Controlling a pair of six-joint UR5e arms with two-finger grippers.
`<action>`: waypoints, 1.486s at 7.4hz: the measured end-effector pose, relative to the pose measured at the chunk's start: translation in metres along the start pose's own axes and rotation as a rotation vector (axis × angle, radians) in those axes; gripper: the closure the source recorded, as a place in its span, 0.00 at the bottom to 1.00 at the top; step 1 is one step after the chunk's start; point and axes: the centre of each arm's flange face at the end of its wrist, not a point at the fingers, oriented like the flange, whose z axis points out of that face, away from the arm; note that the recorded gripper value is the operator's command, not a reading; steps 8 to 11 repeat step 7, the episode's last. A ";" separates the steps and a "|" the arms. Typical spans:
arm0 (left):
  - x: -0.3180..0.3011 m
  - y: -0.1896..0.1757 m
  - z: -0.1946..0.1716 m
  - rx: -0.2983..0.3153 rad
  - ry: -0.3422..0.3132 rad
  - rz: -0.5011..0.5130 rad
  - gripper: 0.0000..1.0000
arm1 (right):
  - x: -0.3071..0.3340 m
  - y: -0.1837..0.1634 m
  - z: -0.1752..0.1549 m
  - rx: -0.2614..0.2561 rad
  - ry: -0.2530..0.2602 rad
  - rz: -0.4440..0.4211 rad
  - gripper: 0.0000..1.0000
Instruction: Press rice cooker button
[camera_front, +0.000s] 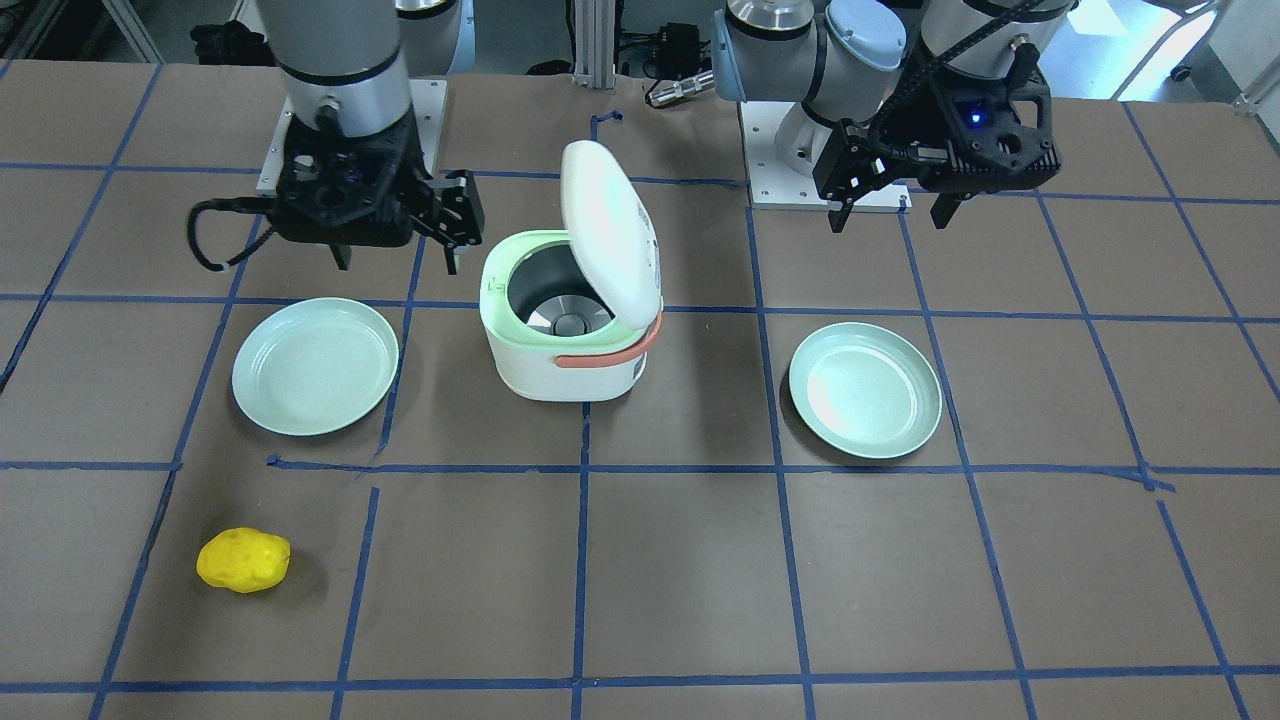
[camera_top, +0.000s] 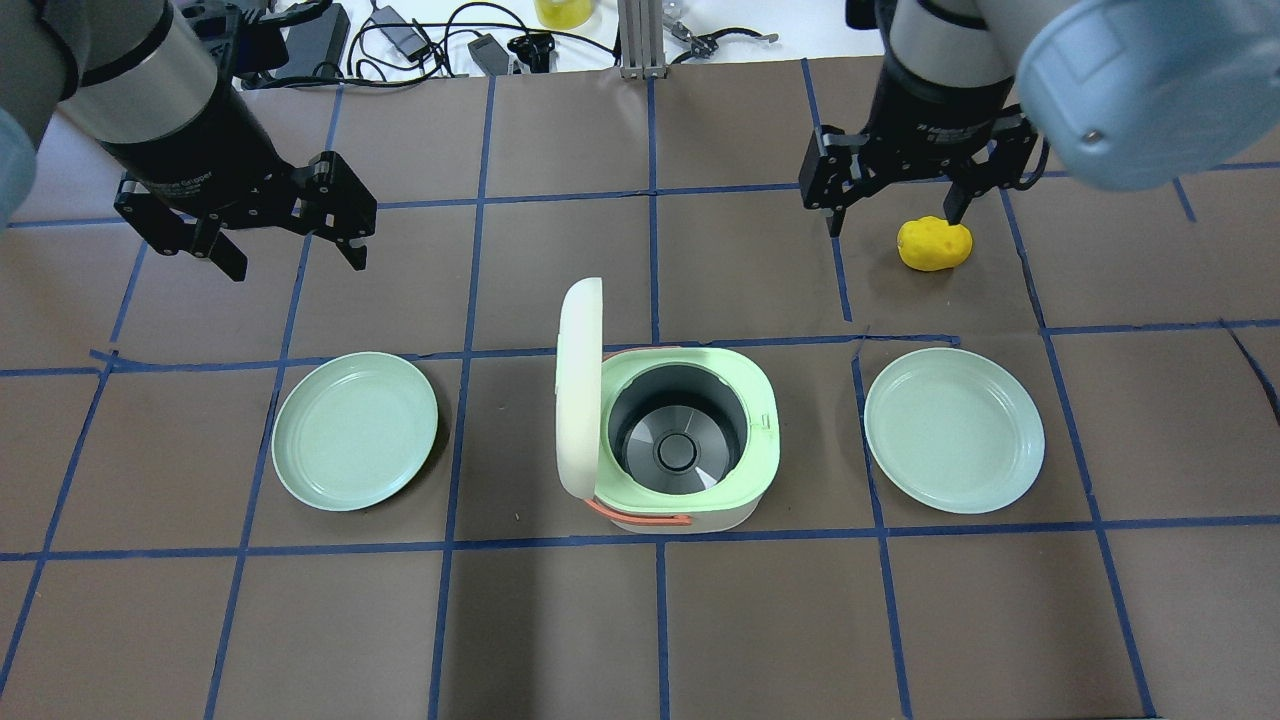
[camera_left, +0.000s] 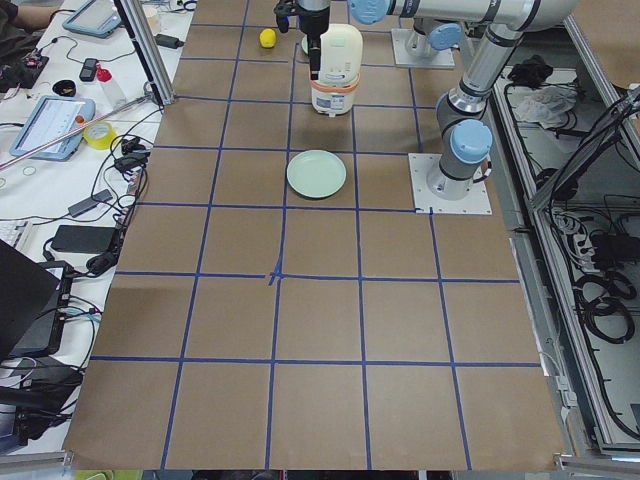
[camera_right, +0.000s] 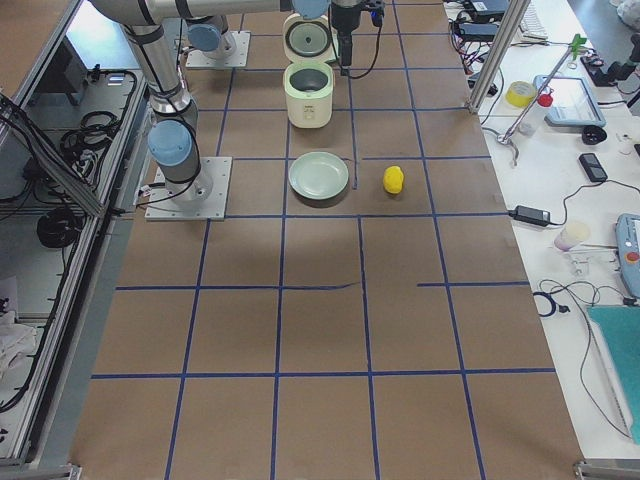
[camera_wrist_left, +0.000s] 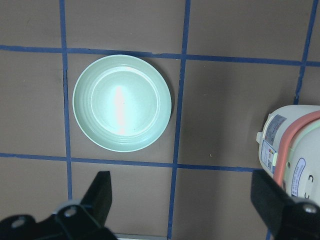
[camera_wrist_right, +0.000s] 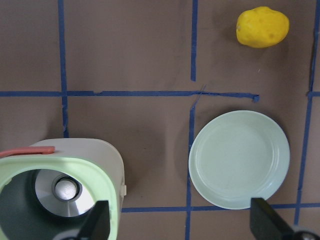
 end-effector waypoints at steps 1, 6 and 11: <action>0.000 0.000 0.000 0.000 0.000 0.000 0.00 | 0.028 -0.008 -0.011 0.013 -0.001 -0.026 0.00; 0.000 0.000 0.000 0.000 0.000 0.000 0.00 | 0.061 -0.016 -0.024 0.038 -0.003 -0.045 0.00; 0.000 0.000 0.000 0.000 0.000 0.000 0.00 | 0.060 -0.016 -0.024 0.040 -0.003 -0.043 0.00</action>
